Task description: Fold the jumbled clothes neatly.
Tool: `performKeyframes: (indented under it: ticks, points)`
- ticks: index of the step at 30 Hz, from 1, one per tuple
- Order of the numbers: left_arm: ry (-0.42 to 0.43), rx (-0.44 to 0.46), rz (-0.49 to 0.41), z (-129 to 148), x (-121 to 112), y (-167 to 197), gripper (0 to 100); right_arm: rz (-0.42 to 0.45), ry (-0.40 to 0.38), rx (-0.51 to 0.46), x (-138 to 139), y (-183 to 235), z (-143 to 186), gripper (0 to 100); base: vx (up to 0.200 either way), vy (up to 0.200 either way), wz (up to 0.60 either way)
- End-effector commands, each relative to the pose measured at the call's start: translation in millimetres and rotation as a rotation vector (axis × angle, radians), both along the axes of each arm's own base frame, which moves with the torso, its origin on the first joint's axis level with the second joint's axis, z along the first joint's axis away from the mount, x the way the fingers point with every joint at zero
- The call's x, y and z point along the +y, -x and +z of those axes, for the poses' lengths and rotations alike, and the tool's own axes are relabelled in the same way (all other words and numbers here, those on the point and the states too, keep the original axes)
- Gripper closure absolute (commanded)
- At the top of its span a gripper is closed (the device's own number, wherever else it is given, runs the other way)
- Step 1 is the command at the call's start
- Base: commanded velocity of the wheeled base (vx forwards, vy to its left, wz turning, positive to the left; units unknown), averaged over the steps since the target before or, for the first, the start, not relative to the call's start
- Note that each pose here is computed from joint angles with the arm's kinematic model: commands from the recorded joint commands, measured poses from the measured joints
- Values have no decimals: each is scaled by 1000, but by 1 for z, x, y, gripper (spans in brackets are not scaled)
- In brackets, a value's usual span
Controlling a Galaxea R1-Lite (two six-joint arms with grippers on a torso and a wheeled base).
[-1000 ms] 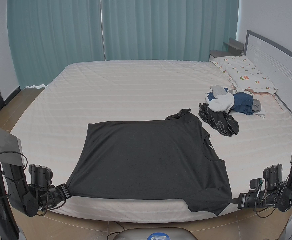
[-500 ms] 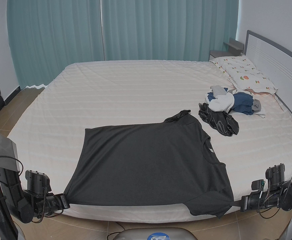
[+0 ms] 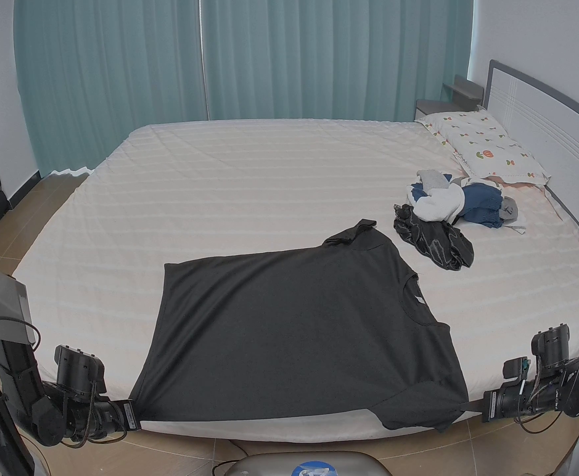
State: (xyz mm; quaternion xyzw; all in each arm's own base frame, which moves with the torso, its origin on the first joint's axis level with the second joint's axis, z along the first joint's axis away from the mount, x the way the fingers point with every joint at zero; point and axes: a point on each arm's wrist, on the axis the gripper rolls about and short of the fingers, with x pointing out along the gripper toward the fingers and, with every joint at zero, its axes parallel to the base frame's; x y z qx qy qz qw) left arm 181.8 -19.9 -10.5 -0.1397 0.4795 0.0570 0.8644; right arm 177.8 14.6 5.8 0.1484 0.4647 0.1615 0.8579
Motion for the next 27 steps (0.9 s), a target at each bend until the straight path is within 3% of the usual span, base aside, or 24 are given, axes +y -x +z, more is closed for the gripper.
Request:
performKeyframes:
  ticks: [1, 9, 15, 22, 27]
  points:
    - [1, -2, -5, 4, 0, 5, 100, 4, 4, -9, -1, 5, 3, 100, 0, 0, 0]
    - [24, -77, 10, 13, 0, -4, 100, 3, -3, -63, 0, 1, 8, 100, 0, 0, 0]
    - [117, -212, 99, 27, -2, -28, 100, -2, -35, -178, 0, -13, 11, 100, 0, 0, 0]
    - [172, -321, 188, 35, 3, -46, 100, -100, -152, -321, 6, -36, 21, 100, 0, 0, 0]
    - [199, -375, 214, 40, 6, -51, 100, -166, -158, -378, 7, -50, 17, 100, 0, 0, 0]
